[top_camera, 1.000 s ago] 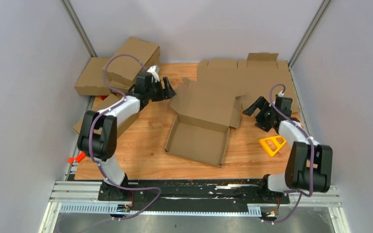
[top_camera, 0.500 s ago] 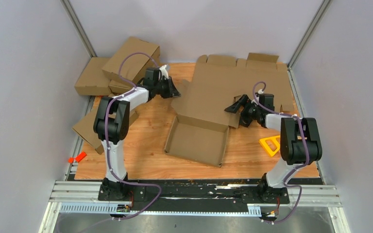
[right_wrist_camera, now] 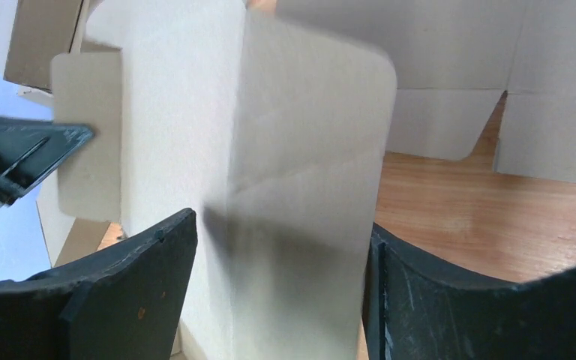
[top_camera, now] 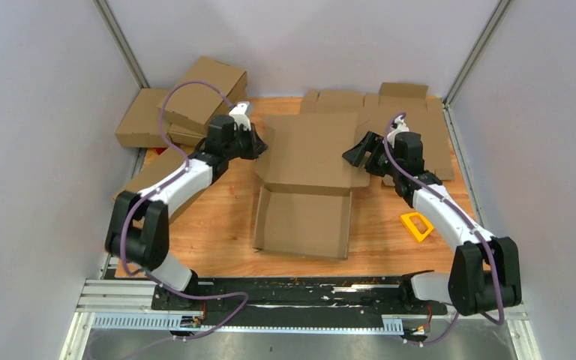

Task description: Fold the paper box

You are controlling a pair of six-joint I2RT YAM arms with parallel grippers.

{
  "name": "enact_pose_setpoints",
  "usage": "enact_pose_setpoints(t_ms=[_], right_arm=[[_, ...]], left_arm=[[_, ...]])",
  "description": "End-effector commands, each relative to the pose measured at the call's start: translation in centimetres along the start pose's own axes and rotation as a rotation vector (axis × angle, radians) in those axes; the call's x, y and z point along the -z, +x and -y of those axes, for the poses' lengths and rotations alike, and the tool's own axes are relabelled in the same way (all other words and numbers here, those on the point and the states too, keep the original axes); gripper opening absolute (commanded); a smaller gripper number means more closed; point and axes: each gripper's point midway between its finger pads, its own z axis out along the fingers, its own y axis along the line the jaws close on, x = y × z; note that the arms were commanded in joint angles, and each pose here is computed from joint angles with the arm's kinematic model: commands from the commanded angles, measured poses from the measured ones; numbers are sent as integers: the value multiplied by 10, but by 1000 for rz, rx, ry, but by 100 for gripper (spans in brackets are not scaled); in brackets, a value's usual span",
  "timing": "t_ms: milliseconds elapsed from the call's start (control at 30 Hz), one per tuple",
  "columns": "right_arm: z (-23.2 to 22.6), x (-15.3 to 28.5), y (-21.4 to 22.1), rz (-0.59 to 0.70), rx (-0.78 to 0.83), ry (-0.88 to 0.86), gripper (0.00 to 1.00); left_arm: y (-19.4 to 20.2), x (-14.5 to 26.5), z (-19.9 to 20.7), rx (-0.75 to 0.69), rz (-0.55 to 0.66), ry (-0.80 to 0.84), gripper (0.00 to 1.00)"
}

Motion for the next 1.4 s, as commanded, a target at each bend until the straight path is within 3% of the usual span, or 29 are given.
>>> enact_pose_setpoints(t_ms=[0,100,200,333,400,700,900,1100,1267,1367], right_arm=[[-1,13,-11,81,71,6,73],[9,20,-12,103,84,64,70],[-3,28,-19,127,100,27,56],[-11,31,-18,137,108,1,46],[-9,30,-13,140,122,29,45],[5,28,-20,260,295,454,41],[-39,18,-20,238,375,480,36],[-36,10,-12,169,446,568,34],[-39,22,-21,220,447,527,24],[-44,28,-28,254,467,464,5]], left_arm=[[-16,39,20,-86,133,23,0],[-14,53,18,-82,187,7,0],[-18,58,28,-80,206,40,0],[-13,60,33,-100,202,25,0],[-14,62,31,-92,217,10,0],[-5,64,40,-56,216,49,0],[-7,67,46,-74,265,55,0],[-4,68,48,-90,245,38,0],[-4,72,45,-122,278,23,0],[-7,75,40,-162,306,-12,0]])
